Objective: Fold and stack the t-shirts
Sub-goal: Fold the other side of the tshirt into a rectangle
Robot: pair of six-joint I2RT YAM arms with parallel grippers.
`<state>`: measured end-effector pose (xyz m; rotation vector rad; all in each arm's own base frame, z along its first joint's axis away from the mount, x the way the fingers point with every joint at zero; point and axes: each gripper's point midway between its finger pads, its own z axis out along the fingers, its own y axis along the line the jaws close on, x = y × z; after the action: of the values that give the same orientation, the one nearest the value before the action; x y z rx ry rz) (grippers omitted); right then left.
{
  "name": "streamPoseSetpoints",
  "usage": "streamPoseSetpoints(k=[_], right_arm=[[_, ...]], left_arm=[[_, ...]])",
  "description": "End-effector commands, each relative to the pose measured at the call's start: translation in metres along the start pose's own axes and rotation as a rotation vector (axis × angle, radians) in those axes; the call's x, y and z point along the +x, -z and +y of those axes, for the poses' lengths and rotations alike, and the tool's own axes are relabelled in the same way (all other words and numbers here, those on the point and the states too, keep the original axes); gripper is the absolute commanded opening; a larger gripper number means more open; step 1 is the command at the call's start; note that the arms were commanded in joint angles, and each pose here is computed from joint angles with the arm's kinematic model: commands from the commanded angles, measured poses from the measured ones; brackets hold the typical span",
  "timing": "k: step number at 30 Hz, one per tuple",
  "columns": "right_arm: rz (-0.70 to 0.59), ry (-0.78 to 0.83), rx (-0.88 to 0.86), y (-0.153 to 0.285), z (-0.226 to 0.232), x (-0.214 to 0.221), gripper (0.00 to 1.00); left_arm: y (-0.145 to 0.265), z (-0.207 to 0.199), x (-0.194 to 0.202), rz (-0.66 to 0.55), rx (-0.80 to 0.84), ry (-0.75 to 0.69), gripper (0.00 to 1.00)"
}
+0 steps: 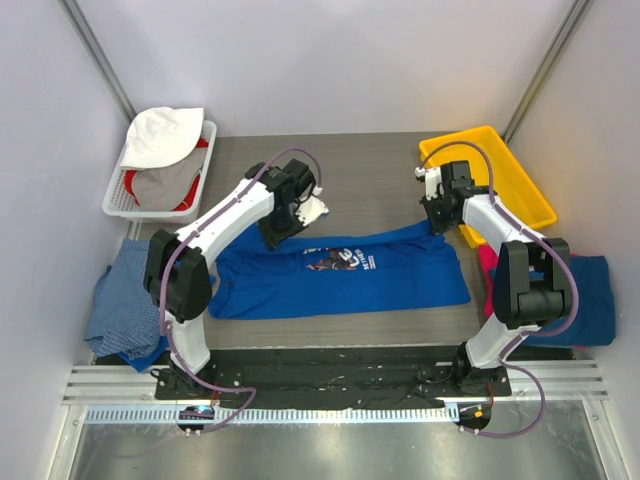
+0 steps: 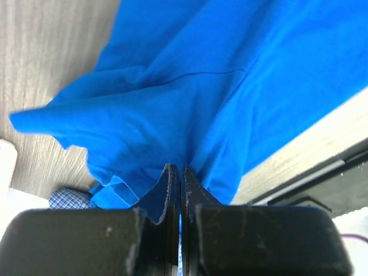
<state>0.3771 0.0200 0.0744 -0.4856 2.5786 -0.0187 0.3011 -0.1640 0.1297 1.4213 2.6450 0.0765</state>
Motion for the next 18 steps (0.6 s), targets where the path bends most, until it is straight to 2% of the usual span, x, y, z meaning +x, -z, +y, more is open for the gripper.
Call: streamPoseSetpoints(k=[1,18], right_arm=[[-0.047,0.024,0.049,0.018,-0.011,-0.009,0.03],[-0.049,0.042,0.062,0.023,-0.013,-0.007,0.03]], left_arm=[[0.017,-0.006,0.018,0.081,-0.018,-0.019,0.0],[0.005,-0.051,0.051,0.266,0.056,-0.107,0.0]])
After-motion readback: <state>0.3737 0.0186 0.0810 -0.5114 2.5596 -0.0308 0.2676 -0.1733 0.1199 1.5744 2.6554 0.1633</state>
